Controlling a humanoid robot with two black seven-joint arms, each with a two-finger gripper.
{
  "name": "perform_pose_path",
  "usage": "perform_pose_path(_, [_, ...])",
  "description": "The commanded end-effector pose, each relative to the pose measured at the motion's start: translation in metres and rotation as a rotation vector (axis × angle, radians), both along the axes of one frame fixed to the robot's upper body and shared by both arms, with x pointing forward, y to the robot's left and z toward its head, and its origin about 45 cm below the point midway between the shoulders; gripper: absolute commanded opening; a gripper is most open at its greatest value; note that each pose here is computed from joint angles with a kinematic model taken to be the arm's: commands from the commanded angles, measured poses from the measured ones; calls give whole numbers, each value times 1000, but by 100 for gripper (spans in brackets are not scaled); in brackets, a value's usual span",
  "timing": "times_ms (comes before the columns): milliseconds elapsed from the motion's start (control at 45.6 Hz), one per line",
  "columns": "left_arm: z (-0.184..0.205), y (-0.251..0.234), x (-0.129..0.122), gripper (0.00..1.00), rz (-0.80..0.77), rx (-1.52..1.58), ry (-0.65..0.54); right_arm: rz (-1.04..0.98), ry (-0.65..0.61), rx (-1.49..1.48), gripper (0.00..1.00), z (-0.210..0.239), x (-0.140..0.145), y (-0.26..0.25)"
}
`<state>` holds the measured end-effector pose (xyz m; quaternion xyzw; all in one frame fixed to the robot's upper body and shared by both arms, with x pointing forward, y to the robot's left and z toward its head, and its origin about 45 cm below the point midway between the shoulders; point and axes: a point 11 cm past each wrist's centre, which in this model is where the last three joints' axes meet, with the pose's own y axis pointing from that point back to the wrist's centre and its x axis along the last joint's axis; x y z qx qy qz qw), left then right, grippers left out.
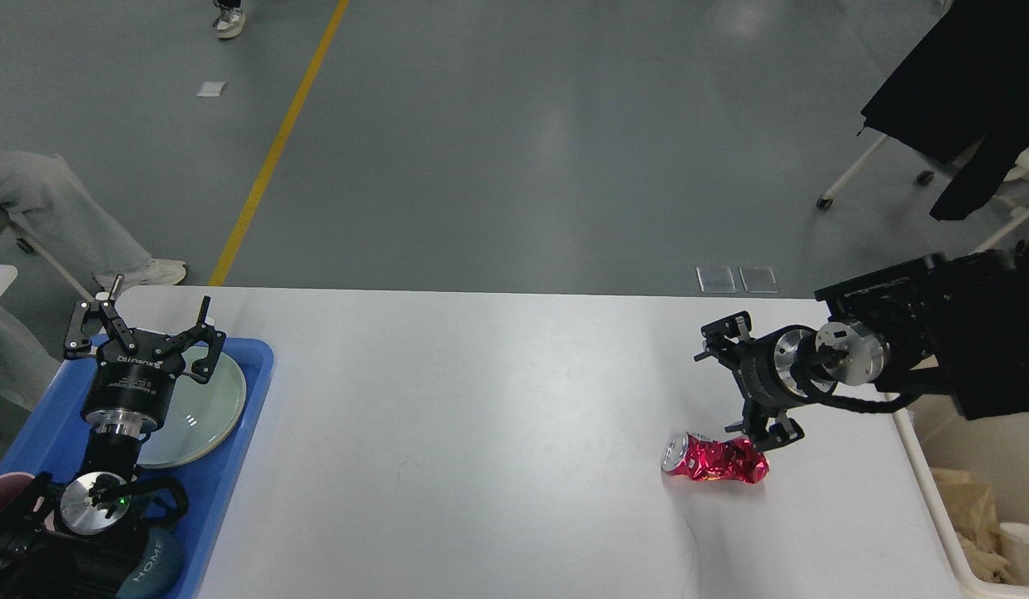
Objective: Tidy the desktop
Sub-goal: 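Raise the right gripper and move it over the crushed red can, then lower the right gripper and grasp the crushed red can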
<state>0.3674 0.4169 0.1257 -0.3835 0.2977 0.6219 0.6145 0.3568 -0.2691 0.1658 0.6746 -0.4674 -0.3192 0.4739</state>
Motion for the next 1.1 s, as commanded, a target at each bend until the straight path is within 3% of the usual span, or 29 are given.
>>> perform_pose_path(0, [0, 0, 0, 96, 1, 0, 0, -85, 30, -28, 81, -28, -1, -17])
perform_pose_path(110, [0, 0, 0, 96, 1, 0, 0, -146, 91, -25, 86, -52, -7, -24])
perform_pose_path(241, [0, 0, 0, 96, 0, 1, 1, -166, 139, -18, 100, -70, -18, -28])
perform_pose_path(482, [0, 0, 0, 96, 0, 1, 1, -89, 124, -29, 100, -86, -20, -21])
perform_pose_path(767, [0, 0, 0, 96, 1, 0, 0, -121, 150, -28, 100, -114, -34, -24])
perform_pose_path(964, [0, 0, 0, 96, 0, 1, 1, -144, 132, -30, 100, -115, -29, -26])
perform_pose_path(1074, [0, 0, 0, 96, 1, 0, 0, -149, 130, -26, 86, -115, -28, -25])
